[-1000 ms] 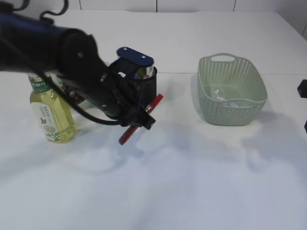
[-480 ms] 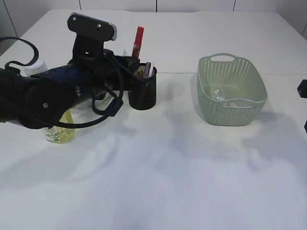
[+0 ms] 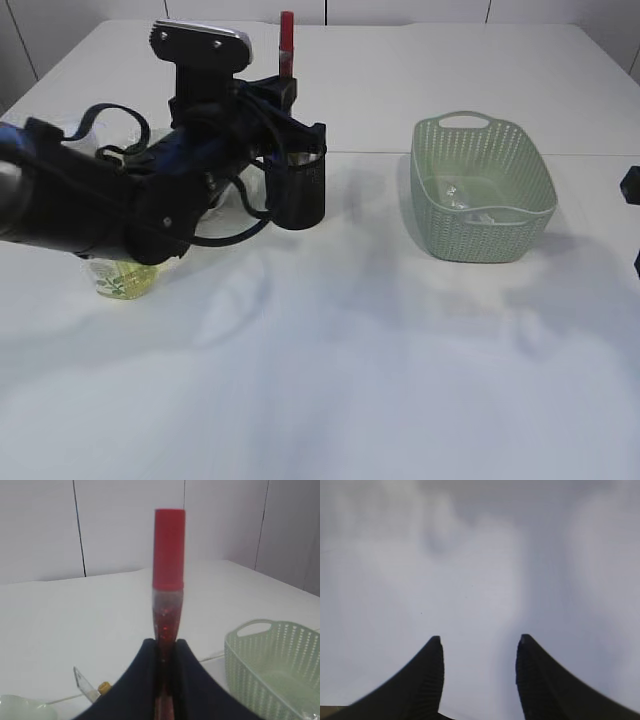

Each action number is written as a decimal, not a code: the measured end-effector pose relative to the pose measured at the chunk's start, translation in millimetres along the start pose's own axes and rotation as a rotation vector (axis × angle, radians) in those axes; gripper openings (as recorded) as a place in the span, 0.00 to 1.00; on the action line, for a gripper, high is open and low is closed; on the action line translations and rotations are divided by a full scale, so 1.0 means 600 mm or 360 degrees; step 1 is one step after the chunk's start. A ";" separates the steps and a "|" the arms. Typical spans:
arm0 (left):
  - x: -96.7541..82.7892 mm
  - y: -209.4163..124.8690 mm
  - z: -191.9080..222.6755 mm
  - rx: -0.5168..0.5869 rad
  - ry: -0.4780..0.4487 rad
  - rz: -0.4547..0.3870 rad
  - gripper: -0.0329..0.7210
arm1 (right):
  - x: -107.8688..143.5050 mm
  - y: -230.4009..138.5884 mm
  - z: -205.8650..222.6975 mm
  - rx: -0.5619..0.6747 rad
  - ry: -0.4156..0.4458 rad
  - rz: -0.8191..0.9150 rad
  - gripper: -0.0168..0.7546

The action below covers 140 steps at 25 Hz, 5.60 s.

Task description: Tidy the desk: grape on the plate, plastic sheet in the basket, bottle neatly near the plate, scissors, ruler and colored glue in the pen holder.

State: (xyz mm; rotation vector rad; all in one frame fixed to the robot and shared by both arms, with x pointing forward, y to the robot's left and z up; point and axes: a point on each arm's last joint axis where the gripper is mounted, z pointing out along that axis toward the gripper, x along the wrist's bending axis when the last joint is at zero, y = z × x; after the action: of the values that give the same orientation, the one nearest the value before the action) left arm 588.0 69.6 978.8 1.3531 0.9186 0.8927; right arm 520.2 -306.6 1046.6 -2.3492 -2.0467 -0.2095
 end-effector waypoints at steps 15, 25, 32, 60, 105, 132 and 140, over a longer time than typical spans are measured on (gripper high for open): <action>0.038 -0.034 0.092 0.0061 0.0097 -0.0031 0.10 | 0.000 0.000 0.000 0.0000 0.0000 0.0000 0.51; 0.033 -0.055 0.113 0.0139 0.0062 -0.0017 0.10 | 0.000 0.000 0.000 0.0000 0.0000 0.0000 0.51; 0.032 -0.057 0.113 0.0164 0.0055 -0.0016 0.22 | 0.000 0.000 0.000 0.0000 0.0000 0.0000 0.51; 0.022 0.160 -0.020 0.0936 -0.0295 0.0056 0.37 | 0.003 0.000 0.000 0.0001 0.0028 0.0007 0.51; 0.078 0.392 -0.414 0.1078 0.0007 0.0001 0.43 | 0.039 -0.157 -0.185 -0.0662 0.0229 -0.0347 0.70; 0.077 0.352 -0.572 0.1018 -0.0450 -0.0100 0.45 | 0.029 -0.313 -0.264 -0.1140 0.0273 -0.0380 0.70; 0.105 0.331 -0.624 0.0836 -0.0350 -0.0006 0.45 | 0.013 -0.372 -0.228 -0.1200 0.0197 -0.0440 0.70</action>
State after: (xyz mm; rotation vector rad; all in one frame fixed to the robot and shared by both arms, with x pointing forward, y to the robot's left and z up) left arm 268.4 279.0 1172.9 1.8536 1.0212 0.4967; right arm 288.8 -281.2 1166.8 -2.2439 -2.5266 -1.2979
